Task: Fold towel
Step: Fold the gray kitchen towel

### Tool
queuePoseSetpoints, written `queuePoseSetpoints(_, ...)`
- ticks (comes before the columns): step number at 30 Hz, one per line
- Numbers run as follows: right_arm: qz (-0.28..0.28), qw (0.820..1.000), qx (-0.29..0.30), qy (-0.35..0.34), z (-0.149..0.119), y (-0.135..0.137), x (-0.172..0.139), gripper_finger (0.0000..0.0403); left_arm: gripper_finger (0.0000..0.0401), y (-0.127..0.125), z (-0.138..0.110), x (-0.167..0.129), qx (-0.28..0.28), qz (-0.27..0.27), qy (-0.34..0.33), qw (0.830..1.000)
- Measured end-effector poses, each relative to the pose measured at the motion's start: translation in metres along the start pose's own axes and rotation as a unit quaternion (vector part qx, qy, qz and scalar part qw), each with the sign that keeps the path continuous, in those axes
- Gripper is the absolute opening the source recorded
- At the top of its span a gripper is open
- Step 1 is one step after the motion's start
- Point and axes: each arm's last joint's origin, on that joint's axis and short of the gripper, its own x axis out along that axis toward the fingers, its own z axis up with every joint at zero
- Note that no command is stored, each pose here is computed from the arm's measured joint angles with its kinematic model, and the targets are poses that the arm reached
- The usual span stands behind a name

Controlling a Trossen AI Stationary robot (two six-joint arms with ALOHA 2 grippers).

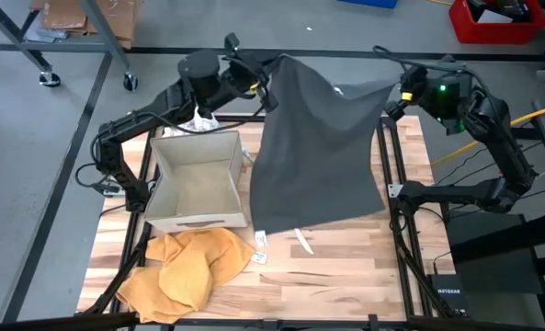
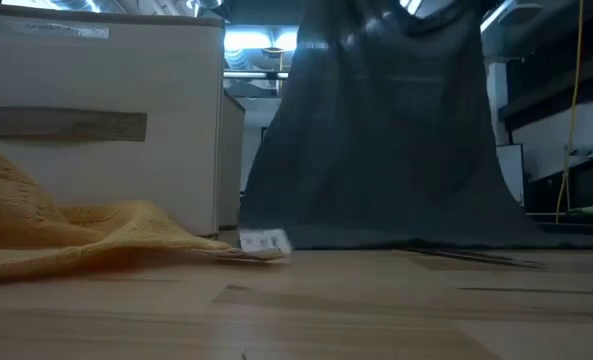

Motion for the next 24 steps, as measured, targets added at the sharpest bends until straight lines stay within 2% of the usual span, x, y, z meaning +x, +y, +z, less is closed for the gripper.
queuePoseSetpoints(6,0.029,0.997,-0.015,0.068,-0.016,0.005,-0.002,0.0000,0.0000,-0.010,-0.018,-0.003,0.001,-0.043,0.094,0.995)
queuePoseSetpoints(13,0.134,0.977,0.011,0.168,-0.041,0.012,-0.012,0.0000,0.0000,-0.034,-0.026,-0.017,0.006,-0.107,0.160,0.981)
queuePoseSetpoints(19,0.236,0.957,0.059,0.160,-0.046,0.018,-0.017,0.0000,0.0000,-0.057,-0.033,-0.035,0.003,-0.155,0.229,0.961)
queuePoseSetpoints(24,0.271,0.941,0.086,0.183,-0.053,0.027,-0.014,0.0000,0.0000,-0.071,-0.036,-0.050,-0.003,-0.181,0.275,0.944)
